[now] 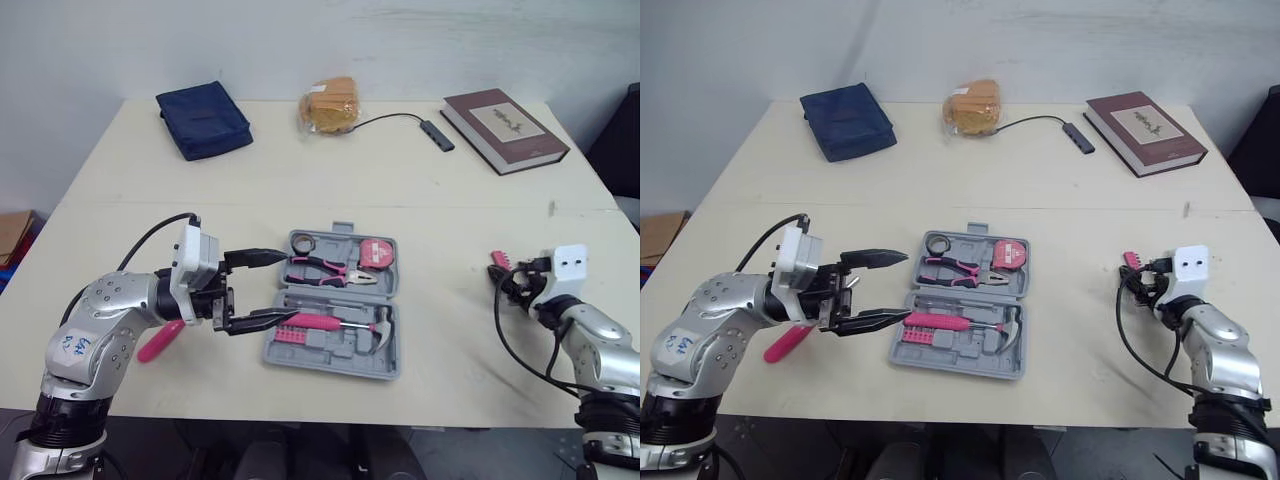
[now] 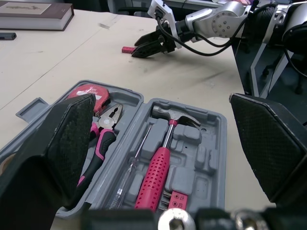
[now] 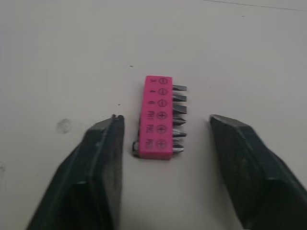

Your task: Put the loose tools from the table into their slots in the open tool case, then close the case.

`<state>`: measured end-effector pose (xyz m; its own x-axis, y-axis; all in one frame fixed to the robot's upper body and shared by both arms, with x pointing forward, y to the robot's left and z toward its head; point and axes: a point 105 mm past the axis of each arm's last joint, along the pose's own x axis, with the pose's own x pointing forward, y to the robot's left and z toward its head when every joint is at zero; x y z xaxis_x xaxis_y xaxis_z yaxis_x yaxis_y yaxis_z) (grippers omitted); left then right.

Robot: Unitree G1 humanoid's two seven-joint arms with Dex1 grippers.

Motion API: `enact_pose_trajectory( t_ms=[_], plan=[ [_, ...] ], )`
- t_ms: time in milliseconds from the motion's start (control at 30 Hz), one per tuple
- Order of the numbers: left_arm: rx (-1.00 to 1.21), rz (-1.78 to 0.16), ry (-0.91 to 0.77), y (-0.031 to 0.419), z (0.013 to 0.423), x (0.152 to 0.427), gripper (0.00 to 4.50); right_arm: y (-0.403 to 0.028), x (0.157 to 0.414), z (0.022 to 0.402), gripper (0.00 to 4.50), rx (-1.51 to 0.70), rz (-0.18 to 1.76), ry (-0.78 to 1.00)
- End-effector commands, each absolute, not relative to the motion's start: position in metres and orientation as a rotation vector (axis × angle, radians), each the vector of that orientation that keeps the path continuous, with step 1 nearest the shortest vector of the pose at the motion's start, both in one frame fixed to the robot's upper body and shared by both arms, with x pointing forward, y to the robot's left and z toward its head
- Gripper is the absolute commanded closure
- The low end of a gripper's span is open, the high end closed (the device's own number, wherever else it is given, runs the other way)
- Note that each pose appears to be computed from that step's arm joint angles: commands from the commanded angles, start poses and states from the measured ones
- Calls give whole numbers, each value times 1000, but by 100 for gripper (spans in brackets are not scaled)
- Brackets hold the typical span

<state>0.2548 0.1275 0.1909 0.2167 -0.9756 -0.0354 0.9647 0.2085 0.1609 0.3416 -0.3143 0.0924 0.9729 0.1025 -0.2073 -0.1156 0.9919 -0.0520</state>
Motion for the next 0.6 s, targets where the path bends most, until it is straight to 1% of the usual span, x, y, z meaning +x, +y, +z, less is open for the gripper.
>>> enact_pose_trajectory(
  t_ms=[33,67,233,300,367,400,467,500,600],
  plan=[
    [169,-1400,-103,123,197,246,0,-316,336,77,335,-36,113,263],
    [167,-1419,-89,122,196,244,0,-319,335,78,374,-33,102,257],
    [163,-1458,-51,122,191,238,0,-330,331,83,375,-34,69,230],
    [170,-1448,-58,125,191,241,0,-328,331,96,375,-52,86,174],
    [188,-1441,-74,126,192,244,0,-321,333,118,375,-76,123,85],
    [199,-1439,-88,127,194,245,0,-314,334,130,375,-81,158,42],
    [258,-1433,-122,129,196,248,0,-288,331,163,375,-137,313,-43],
    [300,-1445,-122,132,194,247,0,-270,325,176,375,-189,427,-59],
    [336,-1491,-96,136,188,242,0,-232,308,191,375,-266,674,-25]
  ],
)
